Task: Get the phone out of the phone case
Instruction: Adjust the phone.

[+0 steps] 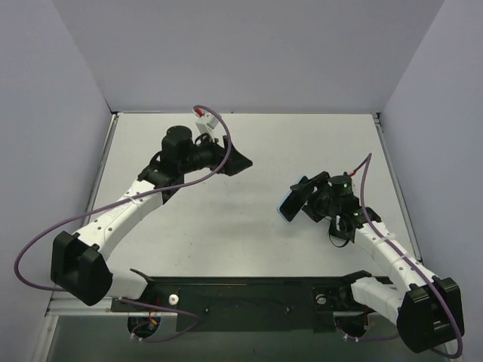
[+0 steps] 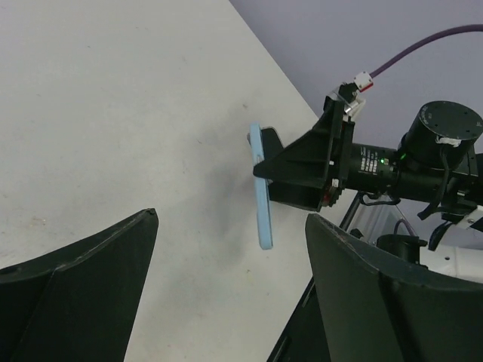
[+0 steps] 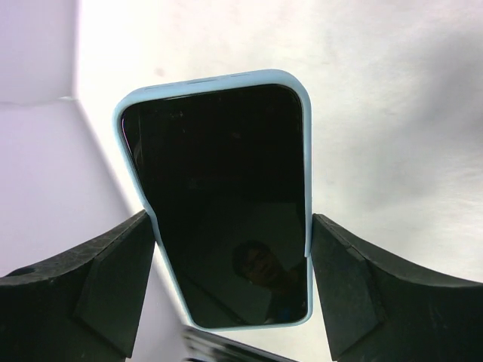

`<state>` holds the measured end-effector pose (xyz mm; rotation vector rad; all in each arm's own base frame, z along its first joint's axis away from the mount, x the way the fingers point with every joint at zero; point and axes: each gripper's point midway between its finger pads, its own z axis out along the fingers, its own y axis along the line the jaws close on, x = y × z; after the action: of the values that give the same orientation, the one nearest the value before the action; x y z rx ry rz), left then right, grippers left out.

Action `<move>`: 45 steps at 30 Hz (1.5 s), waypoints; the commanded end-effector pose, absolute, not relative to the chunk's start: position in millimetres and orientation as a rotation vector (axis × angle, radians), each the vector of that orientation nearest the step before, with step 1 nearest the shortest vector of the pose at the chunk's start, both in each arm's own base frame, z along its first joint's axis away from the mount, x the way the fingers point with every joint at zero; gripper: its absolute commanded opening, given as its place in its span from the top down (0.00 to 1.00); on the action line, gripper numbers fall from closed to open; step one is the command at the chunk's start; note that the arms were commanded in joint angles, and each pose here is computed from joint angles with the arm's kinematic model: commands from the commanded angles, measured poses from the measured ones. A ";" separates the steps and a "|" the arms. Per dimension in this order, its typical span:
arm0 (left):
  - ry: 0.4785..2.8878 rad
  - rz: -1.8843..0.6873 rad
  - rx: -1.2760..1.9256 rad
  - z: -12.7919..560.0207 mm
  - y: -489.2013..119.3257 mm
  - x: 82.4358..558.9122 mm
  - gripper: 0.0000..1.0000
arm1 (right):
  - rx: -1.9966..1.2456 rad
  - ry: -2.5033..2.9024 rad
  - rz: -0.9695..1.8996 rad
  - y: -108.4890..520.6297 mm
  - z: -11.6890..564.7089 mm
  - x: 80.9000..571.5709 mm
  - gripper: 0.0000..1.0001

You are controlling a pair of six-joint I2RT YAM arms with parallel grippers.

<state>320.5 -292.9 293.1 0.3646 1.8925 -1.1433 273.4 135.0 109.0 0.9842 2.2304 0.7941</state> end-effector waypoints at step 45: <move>1.927 -0.970 0.570 272.1 -331.0 290.5 1.00 | 0.604 2.143 1.174 244.0 181.0 255.0 0.15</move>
<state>292.5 -321.0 220.4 0.5416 2.0867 -0.8847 288.3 264.3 195.9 1.0504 1.9115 1.5041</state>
